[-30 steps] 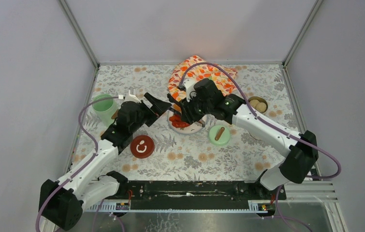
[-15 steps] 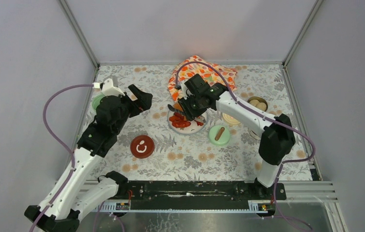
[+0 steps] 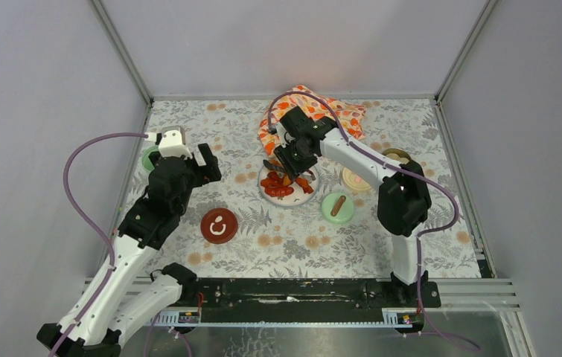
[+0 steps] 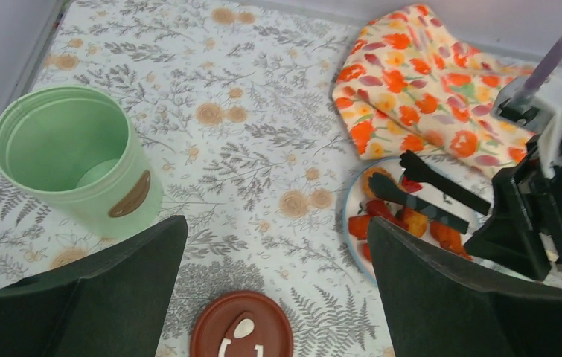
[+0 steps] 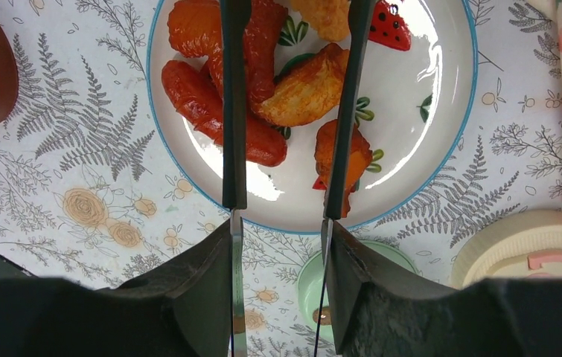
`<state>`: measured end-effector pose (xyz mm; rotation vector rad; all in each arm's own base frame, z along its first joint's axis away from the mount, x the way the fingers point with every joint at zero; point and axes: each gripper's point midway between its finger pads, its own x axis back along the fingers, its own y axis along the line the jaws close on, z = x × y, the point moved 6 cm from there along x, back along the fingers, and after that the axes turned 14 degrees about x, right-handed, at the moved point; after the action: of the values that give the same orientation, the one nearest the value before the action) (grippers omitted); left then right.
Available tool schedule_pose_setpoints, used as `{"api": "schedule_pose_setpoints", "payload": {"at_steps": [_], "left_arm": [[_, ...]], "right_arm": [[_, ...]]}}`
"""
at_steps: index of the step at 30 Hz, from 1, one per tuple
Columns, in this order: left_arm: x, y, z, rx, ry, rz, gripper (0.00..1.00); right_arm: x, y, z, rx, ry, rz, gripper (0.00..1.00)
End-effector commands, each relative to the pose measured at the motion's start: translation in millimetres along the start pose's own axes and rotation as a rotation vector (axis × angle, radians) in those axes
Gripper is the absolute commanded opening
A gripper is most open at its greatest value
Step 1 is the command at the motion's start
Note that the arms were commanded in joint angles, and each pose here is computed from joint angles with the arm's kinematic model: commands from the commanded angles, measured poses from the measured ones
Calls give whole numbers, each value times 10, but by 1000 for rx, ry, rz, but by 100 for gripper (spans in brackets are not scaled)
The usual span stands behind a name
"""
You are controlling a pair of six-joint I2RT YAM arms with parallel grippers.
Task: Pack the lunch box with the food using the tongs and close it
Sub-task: Pick up the fake food from the plate.
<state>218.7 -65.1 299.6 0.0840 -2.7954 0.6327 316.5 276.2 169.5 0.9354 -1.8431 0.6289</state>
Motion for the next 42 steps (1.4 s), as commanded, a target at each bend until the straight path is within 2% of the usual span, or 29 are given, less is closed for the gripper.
{"api": "schedule_pose_setpoints", "payload": {"at_steps": [1, 14, 24, 33, 42], "left_arm": [[-25, 82, -35, -36, -46, -41, 98], [-25, 117, -16, -30, -43, -45, 98], [-37, 115, -3, -25, -33, -36, 98], [-25, 119, -5, -21, -33, -31, 98], [-22, 122, -7, -19, -34, -29, 99]], "right_arm": [[78, -61, -120, 34, -17, 9, 50], [-128, -106, -85, 29, 51, -25, 48], [32, -208, -62, -23, 32, 13, 22], [238, -227, -44, -56, -14, 54, 8], [483, -186, -81, -81, -77, 55, 6]]}}
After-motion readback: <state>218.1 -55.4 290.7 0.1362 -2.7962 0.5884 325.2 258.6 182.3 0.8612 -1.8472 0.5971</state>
